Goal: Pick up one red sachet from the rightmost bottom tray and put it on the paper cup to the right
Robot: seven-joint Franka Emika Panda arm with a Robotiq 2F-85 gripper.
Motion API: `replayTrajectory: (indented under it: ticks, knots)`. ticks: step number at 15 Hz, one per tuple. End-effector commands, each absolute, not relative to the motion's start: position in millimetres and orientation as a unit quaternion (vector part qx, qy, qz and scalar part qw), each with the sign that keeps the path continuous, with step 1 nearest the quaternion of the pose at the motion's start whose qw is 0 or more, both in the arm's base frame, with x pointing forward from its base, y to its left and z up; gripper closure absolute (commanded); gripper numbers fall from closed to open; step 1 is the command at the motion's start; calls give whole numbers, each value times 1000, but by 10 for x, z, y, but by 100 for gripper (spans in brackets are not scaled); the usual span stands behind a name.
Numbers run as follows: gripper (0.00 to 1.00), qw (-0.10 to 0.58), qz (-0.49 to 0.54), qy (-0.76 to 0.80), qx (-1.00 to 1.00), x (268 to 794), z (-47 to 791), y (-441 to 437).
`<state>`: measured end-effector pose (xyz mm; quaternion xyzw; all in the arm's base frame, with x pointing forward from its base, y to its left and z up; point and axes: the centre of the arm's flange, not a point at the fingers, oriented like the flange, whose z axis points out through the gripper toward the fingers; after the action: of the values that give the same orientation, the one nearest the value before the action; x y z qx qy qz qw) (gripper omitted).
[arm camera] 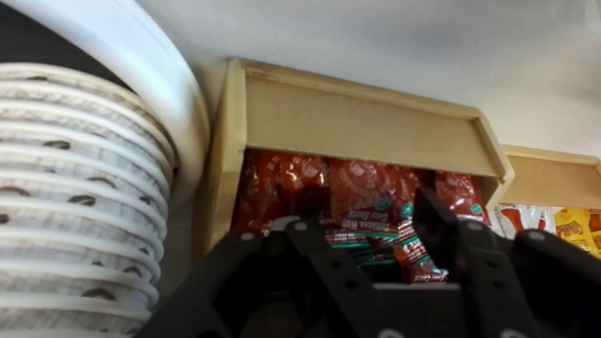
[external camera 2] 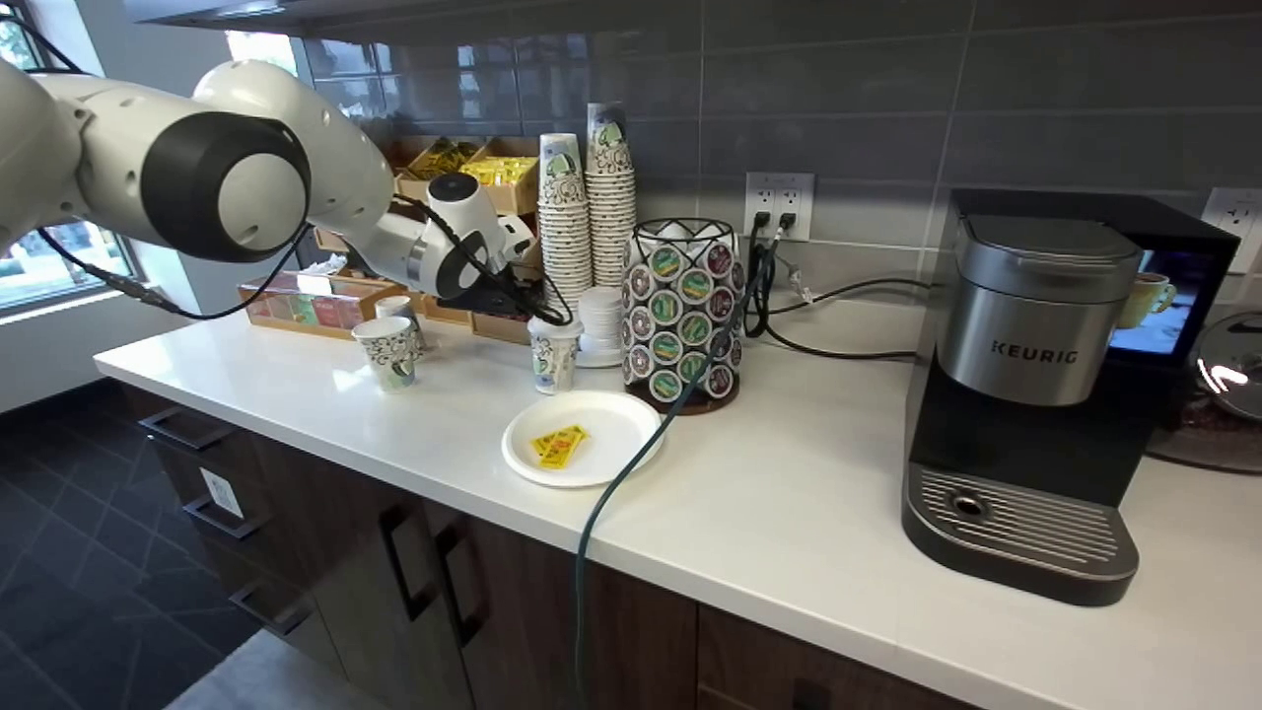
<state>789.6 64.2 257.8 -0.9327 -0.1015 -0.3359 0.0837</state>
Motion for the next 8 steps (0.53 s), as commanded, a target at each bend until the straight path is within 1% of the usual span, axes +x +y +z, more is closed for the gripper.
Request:
replayTrajectory:
  ticks: [1, 2, 4, 5, 6, 8]
  knots:
    - [46, 96, -335, -92, -933, 7706, 2567, 637]
    - [46, 96, -334, -92, -933, 7685, 2566, 644]
    - [48, 96, -333, -90, -934, 7642, 2565, 649]
    - [53, 96, -335, -90, -933, 7619, 2570, 644]
    - [64, 96, -344, -90, -930, 7610, 2575, 634]
    - [77, 95, -358, -84, -925, 7612, 2585, 631]
